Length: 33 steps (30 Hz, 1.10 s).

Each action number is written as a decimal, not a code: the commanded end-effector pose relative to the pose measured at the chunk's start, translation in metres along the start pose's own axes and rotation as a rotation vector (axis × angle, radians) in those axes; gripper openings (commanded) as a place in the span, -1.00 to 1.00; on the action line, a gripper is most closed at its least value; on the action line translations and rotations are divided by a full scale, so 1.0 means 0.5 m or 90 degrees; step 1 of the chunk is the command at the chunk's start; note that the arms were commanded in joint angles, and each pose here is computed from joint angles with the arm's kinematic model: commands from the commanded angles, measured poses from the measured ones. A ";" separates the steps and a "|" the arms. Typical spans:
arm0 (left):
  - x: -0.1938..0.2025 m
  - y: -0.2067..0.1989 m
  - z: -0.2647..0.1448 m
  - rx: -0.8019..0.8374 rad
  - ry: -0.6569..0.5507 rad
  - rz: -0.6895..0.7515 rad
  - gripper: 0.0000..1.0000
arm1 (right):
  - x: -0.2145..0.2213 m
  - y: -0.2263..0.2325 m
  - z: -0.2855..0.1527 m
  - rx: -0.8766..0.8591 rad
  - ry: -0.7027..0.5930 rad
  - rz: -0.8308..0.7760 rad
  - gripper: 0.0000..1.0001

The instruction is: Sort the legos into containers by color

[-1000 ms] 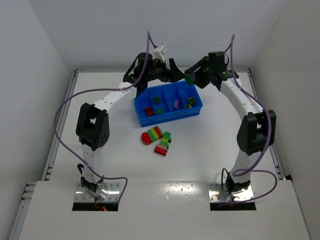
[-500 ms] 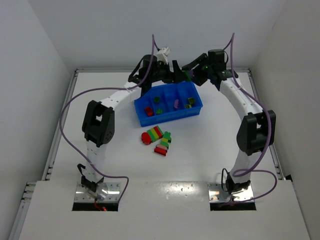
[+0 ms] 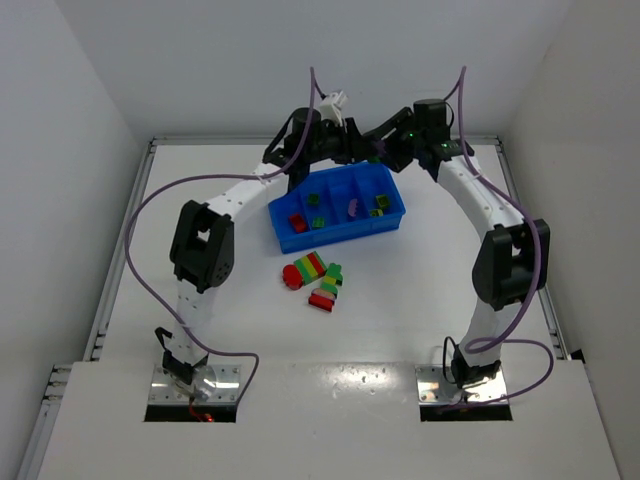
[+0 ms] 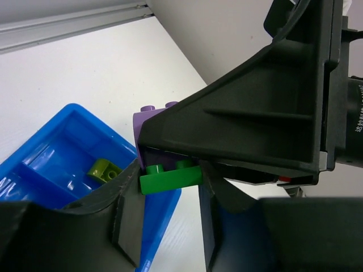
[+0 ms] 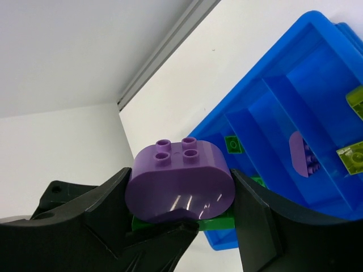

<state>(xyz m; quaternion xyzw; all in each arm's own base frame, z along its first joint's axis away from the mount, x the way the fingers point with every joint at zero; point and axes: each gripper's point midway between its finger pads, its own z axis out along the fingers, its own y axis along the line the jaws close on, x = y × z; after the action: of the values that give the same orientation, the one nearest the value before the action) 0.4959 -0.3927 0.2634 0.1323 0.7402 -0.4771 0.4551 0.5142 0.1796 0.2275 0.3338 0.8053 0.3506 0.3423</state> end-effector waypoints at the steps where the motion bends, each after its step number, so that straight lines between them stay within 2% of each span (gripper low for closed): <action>1: -0.030 -0.027 0.005 0.017 -0.023 0.005 -0.67 | -0.018 0.056 -0.013 -0.050 -0.017 -0.003 -1.00; 2: -0.028 -0.030 0.004 0.022 -0.020 0.005 -0.82 | -0.021 0.054 -0.012 -0.048 -0.022 -0.003 -1.00; 5: -0.002 -0.017 0.003 0.014 0.003 -0.007 -1.00 | -0.042 0.053 -0.008 -0.044 -0.041 -0.007 -1.00; 10: 0.030 -0.028 -0.032 0.017 0.041 0.001 -1.00 | -0.109 0.047 -0.005 -0.040 -0.084 -0.014 -1.00; 17: 0.070 -0.034 -0.082 0.013 0.078 0.033 -1.00 | -0.159 0.024 -0.005 -0.027 -0.118 -0.024 -1.00; 27: 0.050 -0.041 -0.164 0.008 0.092 0.088 -1.00 | -0.193 -0.040 -0.010 0.000 -0.132 -0.046 -1.00; 33: 0.012 0.051 -0.192 -0.147 0.098 0.137 -1.00 | -0.163 -0.044 -0.036 -0.038 -0.097 -0.139 -1.00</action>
<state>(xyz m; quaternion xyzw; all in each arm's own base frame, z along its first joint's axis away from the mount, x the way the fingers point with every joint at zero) 0.4404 -0.3279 0.2312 0.1919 0.7978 -0.3917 0.4163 0.5472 0.0826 0.2111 0.3323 0.8016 0.2858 0.4067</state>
